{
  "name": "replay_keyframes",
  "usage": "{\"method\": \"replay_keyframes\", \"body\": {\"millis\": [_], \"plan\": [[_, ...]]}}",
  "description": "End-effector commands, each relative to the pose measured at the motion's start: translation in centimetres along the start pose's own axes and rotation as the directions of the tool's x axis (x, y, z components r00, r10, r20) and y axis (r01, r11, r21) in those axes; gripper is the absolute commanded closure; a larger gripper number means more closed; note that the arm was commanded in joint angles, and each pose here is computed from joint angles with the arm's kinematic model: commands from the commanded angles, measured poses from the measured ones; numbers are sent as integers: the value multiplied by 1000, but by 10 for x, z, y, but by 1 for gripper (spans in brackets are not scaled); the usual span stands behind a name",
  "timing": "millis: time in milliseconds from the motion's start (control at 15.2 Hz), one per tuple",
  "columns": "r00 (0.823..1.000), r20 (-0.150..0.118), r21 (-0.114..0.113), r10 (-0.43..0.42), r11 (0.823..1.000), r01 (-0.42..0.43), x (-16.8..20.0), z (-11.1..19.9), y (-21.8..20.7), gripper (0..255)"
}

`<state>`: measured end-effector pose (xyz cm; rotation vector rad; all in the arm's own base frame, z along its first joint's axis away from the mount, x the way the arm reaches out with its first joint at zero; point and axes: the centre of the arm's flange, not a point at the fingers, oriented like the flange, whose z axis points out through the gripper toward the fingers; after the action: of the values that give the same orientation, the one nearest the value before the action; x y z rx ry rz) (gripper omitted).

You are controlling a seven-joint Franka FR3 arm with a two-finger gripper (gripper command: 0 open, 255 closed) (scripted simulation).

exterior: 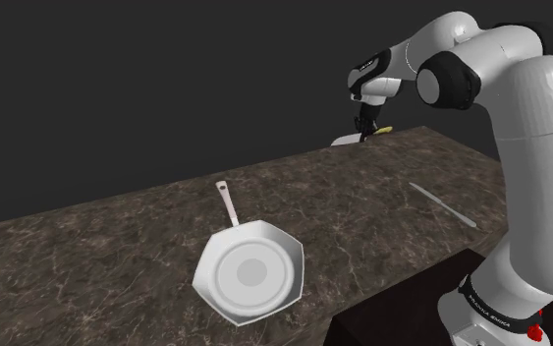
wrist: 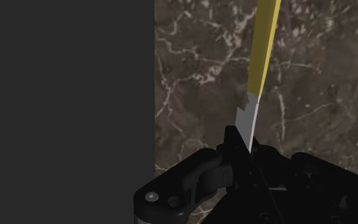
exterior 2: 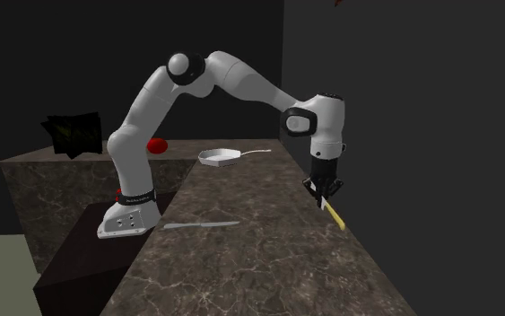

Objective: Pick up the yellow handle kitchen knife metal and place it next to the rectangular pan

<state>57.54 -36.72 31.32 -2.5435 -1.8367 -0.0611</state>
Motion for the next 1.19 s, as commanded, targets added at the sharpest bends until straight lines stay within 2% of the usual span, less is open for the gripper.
{"method": "replay_keyframes", "body": {"millis": [0,1056,1122], "plan": [[1000,0,0,0,1000,0,0,-10,0,255],[1000,0,0,0,1000,0,3,-95,1,255],[1000,0,0,0,1000,0,16,-94,0,255]]}}
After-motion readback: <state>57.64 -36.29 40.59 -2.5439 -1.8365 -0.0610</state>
